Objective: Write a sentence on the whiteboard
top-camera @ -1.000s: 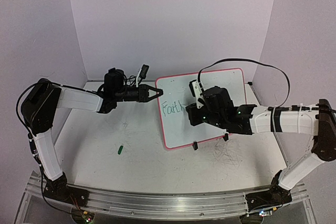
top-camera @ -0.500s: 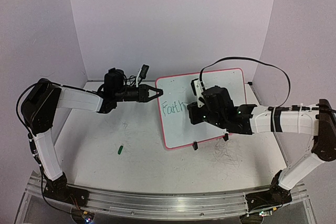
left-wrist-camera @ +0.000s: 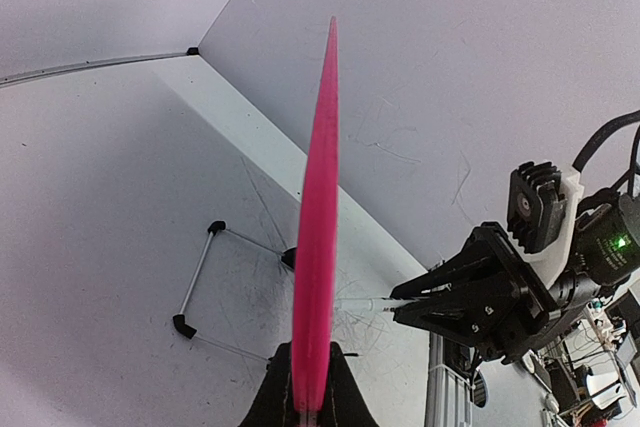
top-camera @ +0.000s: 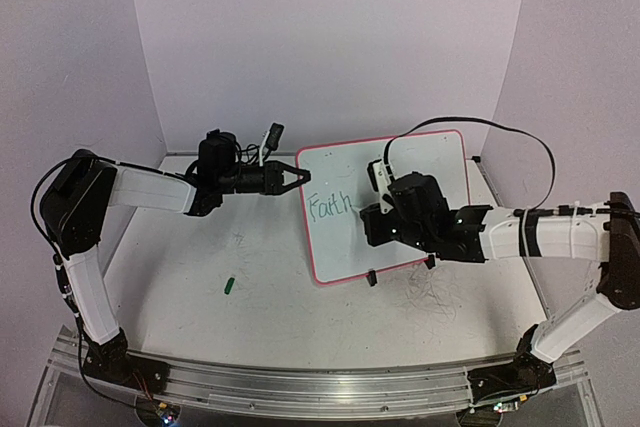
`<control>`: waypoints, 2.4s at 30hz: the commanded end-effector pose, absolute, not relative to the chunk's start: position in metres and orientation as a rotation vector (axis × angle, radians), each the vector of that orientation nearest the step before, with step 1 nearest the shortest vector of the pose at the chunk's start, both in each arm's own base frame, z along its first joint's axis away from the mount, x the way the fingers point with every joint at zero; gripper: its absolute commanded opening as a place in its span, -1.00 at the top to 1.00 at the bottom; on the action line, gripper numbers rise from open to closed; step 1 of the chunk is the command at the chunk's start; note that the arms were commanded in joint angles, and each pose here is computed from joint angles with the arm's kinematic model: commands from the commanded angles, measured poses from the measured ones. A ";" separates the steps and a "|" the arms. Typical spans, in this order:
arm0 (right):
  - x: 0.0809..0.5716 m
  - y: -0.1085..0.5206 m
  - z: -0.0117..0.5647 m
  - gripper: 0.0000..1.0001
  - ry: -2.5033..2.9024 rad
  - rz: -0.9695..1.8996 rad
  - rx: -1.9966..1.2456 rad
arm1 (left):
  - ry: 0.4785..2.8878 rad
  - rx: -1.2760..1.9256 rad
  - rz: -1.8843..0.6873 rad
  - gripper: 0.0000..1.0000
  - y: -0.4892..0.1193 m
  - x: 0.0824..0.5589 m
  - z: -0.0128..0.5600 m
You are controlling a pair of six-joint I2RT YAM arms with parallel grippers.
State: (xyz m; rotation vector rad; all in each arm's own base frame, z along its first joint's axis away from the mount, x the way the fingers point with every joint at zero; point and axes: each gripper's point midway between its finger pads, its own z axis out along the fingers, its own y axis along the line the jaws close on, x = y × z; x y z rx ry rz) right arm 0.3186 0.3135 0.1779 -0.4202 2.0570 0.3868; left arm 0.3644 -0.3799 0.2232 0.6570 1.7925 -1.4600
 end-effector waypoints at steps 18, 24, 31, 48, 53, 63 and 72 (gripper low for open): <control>0.316 0.306 0.201 1.00 2.017 0.411 -0.405 | 1.766 0.685 -1.466 1.00 -0.386 0.358 0.236; 0.321 0.306 0.197 1.00 2.020 0.383 -0.399 | 1.769 0.684 -1.465 1.00 -0.386 0.357 0.236; 0.325 0.306 0.192 1.00 2.027 0.356 -0.391 | 1.763 0.687 -1.465 1.00 -0.386 0.357 0.238; 0.320 0.300 0.175 1.00 2.076 0.322 -0.411 | 1.762 0.690 -1.463 1.00 -0.386 0.358 0.238; 0.299 0.314 0.183 1.00 2.093 0.401 -0.492 | 1.772 0.688 -1.464 1.00 -0.387 0.358 0.234; 0.324 0.266 0.276 1.00 1.926 0.513 -0.314 | 1.776 0.667 -1.454 0.92 -0.385 0.360 0.235; 0.331 0.247 0.285 1.00 1.841 0.387 -0.303 | 1.777 0.628 -1.447 0.37 -0.386 0.362 0.242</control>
